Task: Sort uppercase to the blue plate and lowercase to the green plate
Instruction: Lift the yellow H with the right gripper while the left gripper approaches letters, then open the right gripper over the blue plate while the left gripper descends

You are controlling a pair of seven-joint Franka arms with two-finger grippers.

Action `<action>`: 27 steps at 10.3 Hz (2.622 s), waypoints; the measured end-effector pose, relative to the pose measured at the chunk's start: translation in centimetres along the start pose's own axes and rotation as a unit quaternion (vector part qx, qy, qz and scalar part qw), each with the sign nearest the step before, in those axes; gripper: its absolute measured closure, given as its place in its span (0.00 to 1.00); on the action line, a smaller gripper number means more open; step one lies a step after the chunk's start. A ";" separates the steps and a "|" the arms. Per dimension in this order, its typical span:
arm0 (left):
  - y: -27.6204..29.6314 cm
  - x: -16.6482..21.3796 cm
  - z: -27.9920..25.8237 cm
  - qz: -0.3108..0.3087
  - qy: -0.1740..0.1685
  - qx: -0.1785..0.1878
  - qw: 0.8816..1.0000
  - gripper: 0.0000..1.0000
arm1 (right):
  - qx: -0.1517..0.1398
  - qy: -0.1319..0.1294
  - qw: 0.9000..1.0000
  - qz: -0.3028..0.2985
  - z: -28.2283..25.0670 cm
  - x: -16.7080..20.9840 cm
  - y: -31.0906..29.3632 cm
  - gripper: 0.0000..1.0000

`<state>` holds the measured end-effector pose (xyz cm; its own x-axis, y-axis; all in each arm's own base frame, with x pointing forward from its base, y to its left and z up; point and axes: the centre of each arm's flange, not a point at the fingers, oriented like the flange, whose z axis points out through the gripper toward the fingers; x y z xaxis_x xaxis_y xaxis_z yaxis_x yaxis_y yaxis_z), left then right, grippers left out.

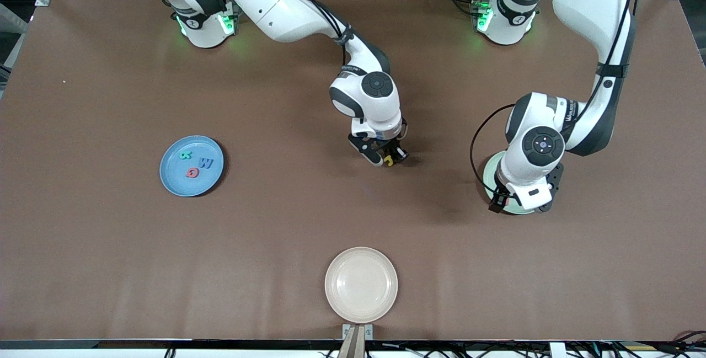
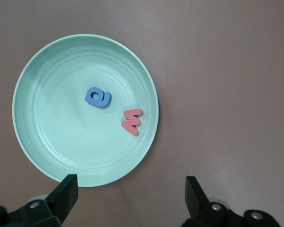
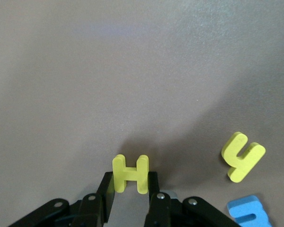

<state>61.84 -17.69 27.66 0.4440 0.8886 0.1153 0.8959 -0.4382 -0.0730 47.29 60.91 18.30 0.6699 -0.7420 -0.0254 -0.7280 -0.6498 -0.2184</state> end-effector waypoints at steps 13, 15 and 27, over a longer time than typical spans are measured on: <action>0.9 -12.9 0.1 0.096 -0.006 0.001 0.995 0.00 | -0.138 -0.042 0.917 -0.372 -6.2 19.3 2.1 0.67; 0.8 -18.1 0.5 0.136 -0.003 0.002 0.991 0.00 | -0.159 -0.064 0.884 -0.435 -8.4 27.0 5.9 0.67; -0.5 -36.9 3.1 0.590 -0.027 -0.015 0.807 0.00 | -0.188 -0.238 0.790 -0.532 -11.6 46.4 33.6 0.63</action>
<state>45.02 -49.84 20.32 0.9874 -0.1461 -0.0601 -0.1505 -0.9856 -0.0768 52.25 2.77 21.09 0.8456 0.3460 -0.4066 0.3528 -0.9337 -0.0607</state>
